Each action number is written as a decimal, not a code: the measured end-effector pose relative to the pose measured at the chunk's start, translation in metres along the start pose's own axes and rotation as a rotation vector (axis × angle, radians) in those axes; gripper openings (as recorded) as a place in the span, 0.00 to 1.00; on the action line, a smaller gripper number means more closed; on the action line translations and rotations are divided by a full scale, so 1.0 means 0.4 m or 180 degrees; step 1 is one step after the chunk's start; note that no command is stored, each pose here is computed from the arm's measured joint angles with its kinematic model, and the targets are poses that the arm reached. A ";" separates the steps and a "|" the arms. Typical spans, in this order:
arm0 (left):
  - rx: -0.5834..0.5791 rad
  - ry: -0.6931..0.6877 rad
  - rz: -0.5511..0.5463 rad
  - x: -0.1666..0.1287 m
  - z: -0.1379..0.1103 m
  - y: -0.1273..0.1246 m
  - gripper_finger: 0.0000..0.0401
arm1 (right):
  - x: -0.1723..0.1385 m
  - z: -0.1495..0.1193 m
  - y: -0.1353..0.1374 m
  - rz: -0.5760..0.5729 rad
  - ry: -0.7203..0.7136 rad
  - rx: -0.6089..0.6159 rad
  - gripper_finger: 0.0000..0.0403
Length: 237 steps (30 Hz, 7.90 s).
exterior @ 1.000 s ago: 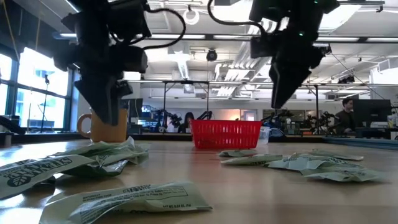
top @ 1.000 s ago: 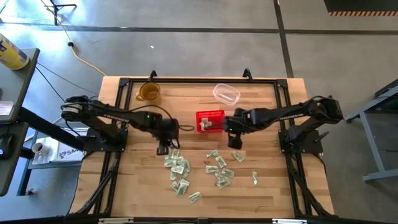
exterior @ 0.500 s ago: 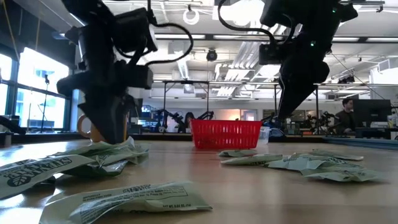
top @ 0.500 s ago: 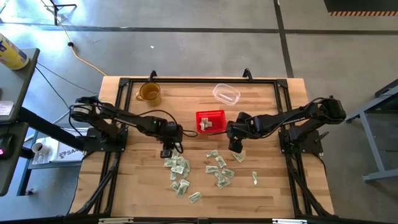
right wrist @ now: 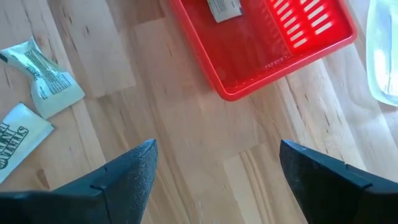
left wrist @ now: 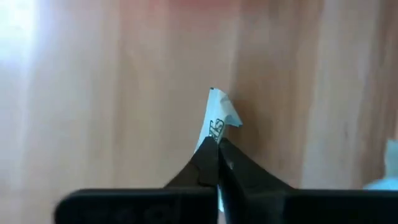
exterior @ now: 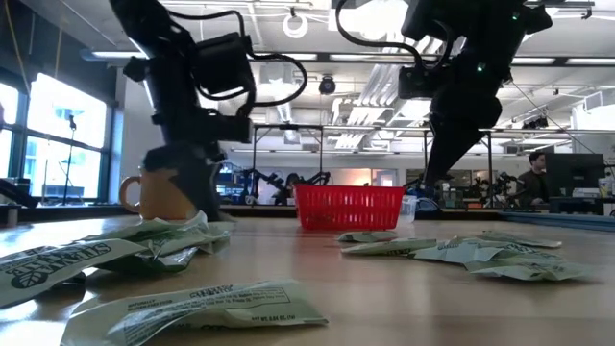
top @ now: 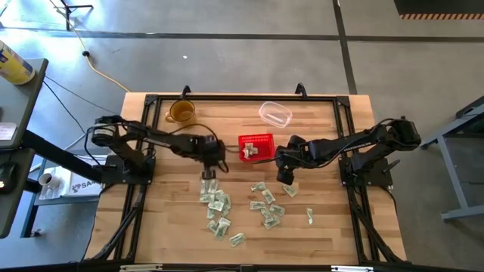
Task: Pick and place items into bin
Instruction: Put the white packet into the red basket
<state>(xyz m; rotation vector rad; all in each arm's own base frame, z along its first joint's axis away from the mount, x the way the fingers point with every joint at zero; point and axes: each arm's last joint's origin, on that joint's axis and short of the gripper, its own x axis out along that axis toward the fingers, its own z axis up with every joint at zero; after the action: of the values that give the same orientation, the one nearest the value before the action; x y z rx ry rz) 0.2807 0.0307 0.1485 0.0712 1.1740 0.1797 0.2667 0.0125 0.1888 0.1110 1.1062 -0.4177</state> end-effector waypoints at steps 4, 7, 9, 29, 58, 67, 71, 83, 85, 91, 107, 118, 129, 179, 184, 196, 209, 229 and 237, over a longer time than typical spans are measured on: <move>-0.0197 -0.0130 0.0086 -0.018 0.038 0.056 0.09 | 0.000 -0.004 -0.002 -0.0035 0.0042 -0.0015 0.80; -0.0341 -0.0385 -0.0012 -0.066 0.099 0.102 0.08 | -0.005 -0.007 -0.005 -0.0063 0.0070 -0.0027 0.80; -0.0364 -0.0676 -0.0154 -0.110 0.154 0.129 0.06 | -0.018 -0.006 -0.011 -0.0089 0.0015 -0.0008 0.80; -0.0421 -0.0401 -0.0750 -0.158 0.296 0.152 0.61 | -0.064 -0.143 0.073 0.0743 0.0673 -0.0125 0.80; -0.0401 0.0414 -0.0421 -0.171 0.117 0.129 0.49 | -0.089 -0.283 0.275 0.0498 0.1714 0.1835 0.80; -0.0330 0.0436 -0.0425 -0.173 0.114 0.129 0.49 | -0.039 -0.302 0.294 0.0212 0.2122 0.2069 0.60; -0.0316 0.0447 -0.0427 -0.173 0.113 0.129 0.49 | -0.026 -0.274 0.273 0.0232 0.2076 0.2155 0.29; -0.0336 0.0868 -0.0548 -0.181 0.082 0.122 0.49 | -0.073 -0.079 0.108 0.0812 0.0523 0.2590 0.01; -0.0355 0.0893 -0.0668 -0.188 0.077 0.119 0.49 | -0.079 -0.042 0.057 0.0801 0.0189 0.2654 0.03; -0.0581 0.0475 -0.0868 -0.236 0.026 0.107 0.49 | -0.041 0.076 -0.069 0.1240 -0.0549 0.2299 0.02; -0.2086 -0.0062 -0.1280 -0.237 -0.204 0.055 0.49 | 0.053 0.131 -0.200 0.1307 -0.0800 0.2188 0.58; -0.3594 0.0317 -0.1094 -0.198 -0.182 -0.016 0.49 | 0.032 0.070 -0.193 0.0776 -0.0256 0.1769 0.65; -0.4193 0.0442 -0.0845 -0.154 -0.163 -0.147 0.49 | 0.038 0.054 -0.219 0.0365 -0.0153 0.1635 0.65; -0.1513 -0.1193 -0.0606 -0.013 0.285 0.181 0.14 | -0.058 -0.012 -0.226 0.0049 0.0181 0.1171 0.65; -0.1416 -0.1158 -0.0832 -0.037 0.327 0.174 0.20 | -0.064 -0.017 -0.188 0.0493 0.0278 0.0703 0.65; -0.0984 -0.0086 -0.0116 -0.119 0.274 0.131 0.62 | -0.095 -0.050 -0.059 0.0721 0.0330 0.0213 0.65; -0.0505 0.0495 -0.0660 -0.106 0.092 0.051 0.69 | -0.104 -0.123 0.108 0.0846 0.0640 0.0550 0.65; -0.0800 -0.0087 -0.0610 -0.232 -0.031 0.042 0.69 | 0.103 -0.133 0.170 0.0321 0.1045 0.1015 0.64; -0.0865 -0.0060 -0.0498 -0.233 -0.034 0.044 0.69 | 0.120 -0.096 0.104 0.0343 0.1187 0.1467 0.28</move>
<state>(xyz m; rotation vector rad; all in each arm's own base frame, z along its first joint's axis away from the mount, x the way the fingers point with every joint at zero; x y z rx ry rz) 0.2314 0.0311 0.2308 -0.2569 1.1218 0.1983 0.2684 0.0487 0.1239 0.6740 1.3450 -0.5640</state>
